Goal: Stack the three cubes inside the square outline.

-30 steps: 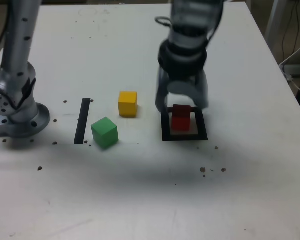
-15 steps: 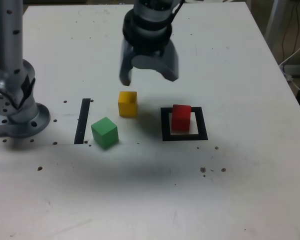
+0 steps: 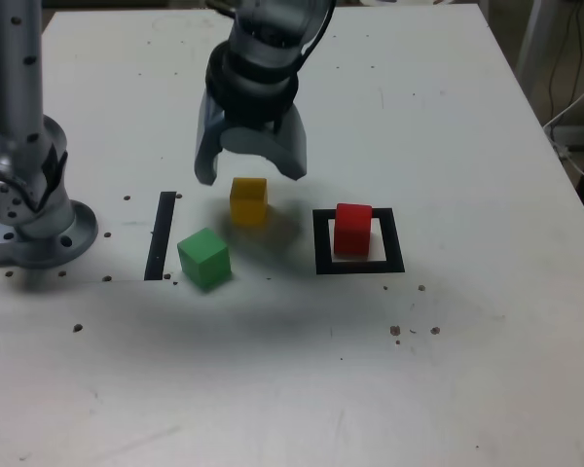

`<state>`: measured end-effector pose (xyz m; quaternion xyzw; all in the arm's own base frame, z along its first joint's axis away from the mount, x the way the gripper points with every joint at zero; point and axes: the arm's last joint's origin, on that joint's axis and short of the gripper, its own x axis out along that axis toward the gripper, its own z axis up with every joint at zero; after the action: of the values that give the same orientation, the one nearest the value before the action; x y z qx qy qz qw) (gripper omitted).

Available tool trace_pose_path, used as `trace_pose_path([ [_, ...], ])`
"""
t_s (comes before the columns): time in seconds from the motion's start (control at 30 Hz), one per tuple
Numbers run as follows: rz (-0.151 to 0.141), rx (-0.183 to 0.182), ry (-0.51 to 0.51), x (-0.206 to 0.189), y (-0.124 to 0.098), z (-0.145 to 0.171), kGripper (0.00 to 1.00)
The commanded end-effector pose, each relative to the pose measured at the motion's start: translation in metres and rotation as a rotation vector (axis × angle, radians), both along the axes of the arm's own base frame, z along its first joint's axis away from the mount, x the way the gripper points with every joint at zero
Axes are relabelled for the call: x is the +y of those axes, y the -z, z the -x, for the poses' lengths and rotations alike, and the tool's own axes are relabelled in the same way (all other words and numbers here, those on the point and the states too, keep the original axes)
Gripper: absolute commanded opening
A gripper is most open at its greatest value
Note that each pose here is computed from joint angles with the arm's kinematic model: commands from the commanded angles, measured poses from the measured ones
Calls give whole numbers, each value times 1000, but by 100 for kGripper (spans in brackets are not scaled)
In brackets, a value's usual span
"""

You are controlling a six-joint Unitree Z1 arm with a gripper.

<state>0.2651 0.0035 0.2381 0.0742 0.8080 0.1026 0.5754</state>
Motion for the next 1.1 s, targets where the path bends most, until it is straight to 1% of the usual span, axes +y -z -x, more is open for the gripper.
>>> trace_pose_path([
  [0.0,9,3,-1,0,6,-2,96],
  [0.23,36,23,-8,1,23,-13,90],
  [0.4,49,24,-17,2,28,-16,80],
  [0.47,53,24,-22,3,29,-16,73],
  [0.53,56,28,-27,4,31,-17,63],
  [0.57,57,30,-27,4,32,-17,57],
  [0.6,57,29,-26,5,33,-19,47],
  [0.63,57,27,-25,5,34,-20,41],
  [0.73,58,14,-16,5,35,-22,30],
  [0.8,59,8,-12,5,35,-24,28],
  [1.07,65,5,-12,5,38,-24,28],
])
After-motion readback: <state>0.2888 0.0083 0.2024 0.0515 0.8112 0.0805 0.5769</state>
